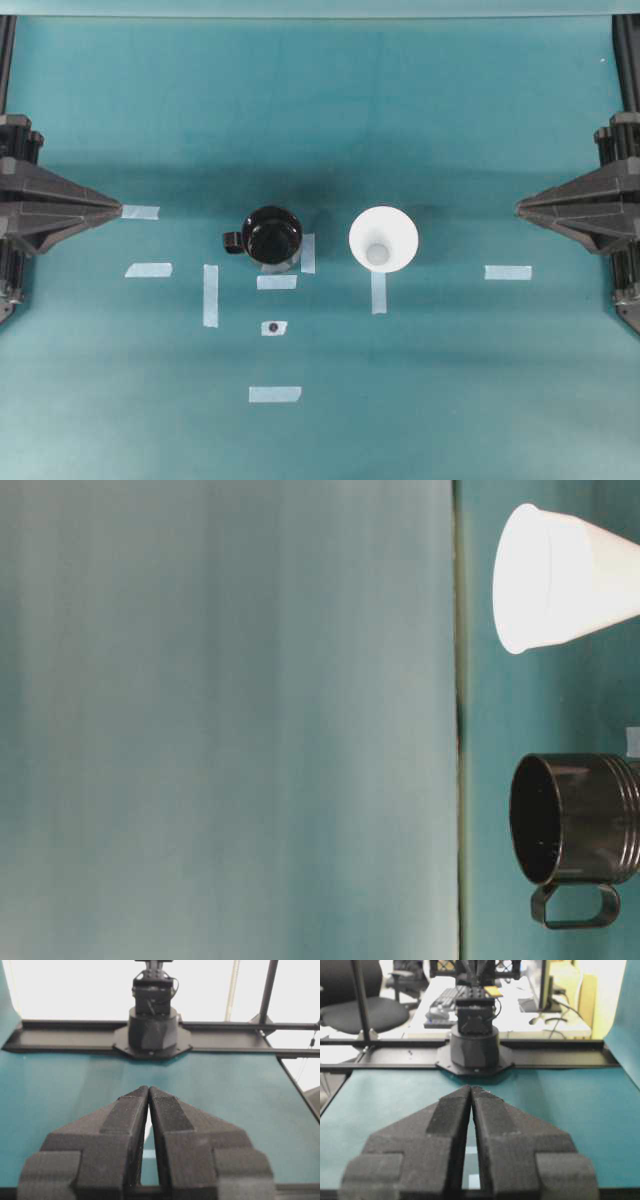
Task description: Holding the cup holder with the left arm, the right arm places the cup into the cup holder.
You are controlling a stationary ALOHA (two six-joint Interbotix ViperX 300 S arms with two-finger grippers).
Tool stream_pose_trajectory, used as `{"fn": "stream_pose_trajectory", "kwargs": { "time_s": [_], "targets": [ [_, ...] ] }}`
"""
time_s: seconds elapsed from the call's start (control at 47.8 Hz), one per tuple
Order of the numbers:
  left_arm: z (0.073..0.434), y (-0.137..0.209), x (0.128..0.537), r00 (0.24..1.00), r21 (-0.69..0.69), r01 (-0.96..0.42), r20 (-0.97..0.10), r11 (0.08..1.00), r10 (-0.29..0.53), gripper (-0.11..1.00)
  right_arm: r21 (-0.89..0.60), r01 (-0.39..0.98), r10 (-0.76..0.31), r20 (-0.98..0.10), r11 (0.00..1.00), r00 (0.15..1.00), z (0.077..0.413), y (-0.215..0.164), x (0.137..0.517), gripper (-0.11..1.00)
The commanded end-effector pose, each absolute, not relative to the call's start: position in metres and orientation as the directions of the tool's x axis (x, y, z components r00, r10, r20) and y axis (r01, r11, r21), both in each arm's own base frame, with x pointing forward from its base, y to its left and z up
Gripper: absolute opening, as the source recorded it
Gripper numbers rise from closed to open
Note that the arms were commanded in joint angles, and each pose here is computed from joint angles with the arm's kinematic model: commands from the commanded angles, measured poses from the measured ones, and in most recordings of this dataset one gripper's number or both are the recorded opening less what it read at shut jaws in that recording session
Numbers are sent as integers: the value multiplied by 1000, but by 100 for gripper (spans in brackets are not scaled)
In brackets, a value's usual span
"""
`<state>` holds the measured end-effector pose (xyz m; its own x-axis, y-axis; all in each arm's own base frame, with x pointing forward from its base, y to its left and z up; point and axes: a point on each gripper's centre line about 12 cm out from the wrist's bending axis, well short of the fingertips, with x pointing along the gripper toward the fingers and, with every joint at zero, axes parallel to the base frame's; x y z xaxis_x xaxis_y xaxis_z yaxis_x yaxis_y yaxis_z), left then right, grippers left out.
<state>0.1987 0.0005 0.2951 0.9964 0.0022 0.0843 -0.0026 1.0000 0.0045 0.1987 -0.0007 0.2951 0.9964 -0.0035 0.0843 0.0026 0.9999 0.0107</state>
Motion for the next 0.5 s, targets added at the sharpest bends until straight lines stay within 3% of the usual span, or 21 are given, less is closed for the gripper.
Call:
{"fn": "stream_pose_trajectory", "kwargs": {
  "time_s": [0.0, 0.167, 0.481],
  "targets": [
    [293, 0, 203, 999, -9, 1, 51, 1000, -1, 16, 21, 7, -8, 86, 1000, 996, 295, -1, 200, 16],
    [289, 0, 210, 1000, -14, 1, -31, 1000, -1, 3, 163, 23, -35, 69, 986, 997, 289, -5, 198, 1],
    [284, 0, 214, 997, -14, 0, -75, 1000, -1, 3, 246, 31, -25, -27, 969, 999, 286, -4, 202, 0]
  ]
}}
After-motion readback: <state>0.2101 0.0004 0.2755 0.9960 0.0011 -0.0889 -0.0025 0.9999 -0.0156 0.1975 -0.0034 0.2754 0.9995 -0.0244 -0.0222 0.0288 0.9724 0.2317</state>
